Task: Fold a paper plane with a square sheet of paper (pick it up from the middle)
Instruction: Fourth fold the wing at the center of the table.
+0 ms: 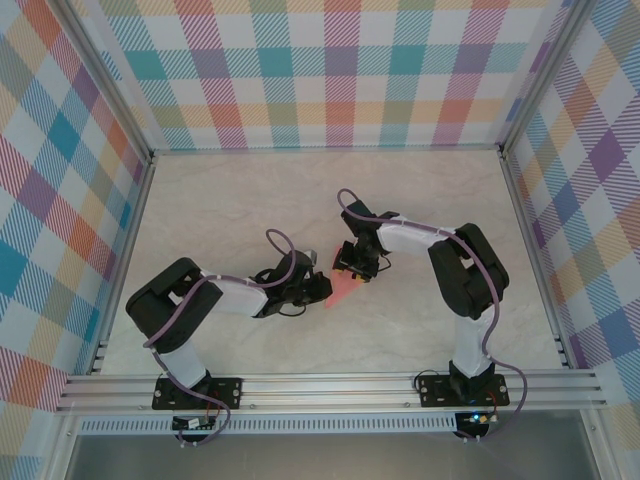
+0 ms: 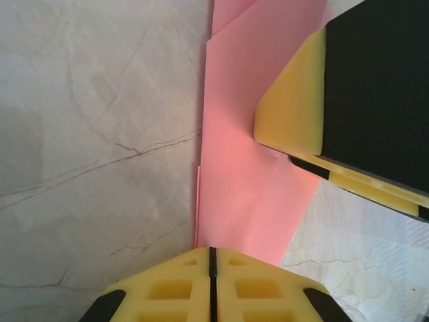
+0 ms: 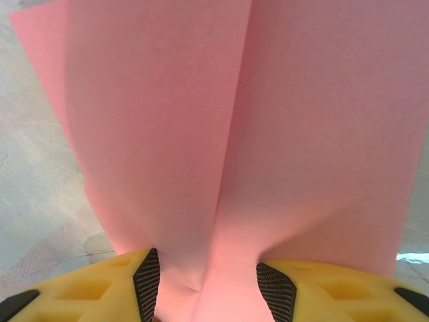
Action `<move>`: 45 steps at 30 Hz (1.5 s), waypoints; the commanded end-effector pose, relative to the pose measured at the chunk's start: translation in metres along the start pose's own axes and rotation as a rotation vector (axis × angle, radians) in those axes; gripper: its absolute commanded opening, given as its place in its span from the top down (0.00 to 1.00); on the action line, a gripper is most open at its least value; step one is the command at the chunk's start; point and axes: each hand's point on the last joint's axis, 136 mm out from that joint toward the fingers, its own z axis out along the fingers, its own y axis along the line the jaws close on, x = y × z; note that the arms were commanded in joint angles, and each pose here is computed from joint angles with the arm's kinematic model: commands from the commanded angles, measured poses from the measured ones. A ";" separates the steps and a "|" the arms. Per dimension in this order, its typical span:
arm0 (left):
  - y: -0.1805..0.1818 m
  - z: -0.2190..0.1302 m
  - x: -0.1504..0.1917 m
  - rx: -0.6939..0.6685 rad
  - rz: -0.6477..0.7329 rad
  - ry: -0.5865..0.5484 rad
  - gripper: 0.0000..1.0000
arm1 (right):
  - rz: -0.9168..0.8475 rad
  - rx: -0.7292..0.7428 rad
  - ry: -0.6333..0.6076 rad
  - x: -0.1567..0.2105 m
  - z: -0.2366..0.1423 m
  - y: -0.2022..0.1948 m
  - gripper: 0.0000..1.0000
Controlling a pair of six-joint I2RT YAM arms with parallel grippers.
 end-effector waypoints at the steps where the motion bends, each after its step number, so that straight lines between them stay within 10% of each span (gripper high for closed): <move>1: 0.003 0.005 0.002 -0.027 0.009 0.016 0.92 | 0.073 0.356 0.072 0.027 0.060 -0.108 0.49; 45: -0.027 0.001 -0.010 0.072 -0.013 -0.003 0.86 | -0.015 0.447 0.073 0.028 0.066 -0.133 0.51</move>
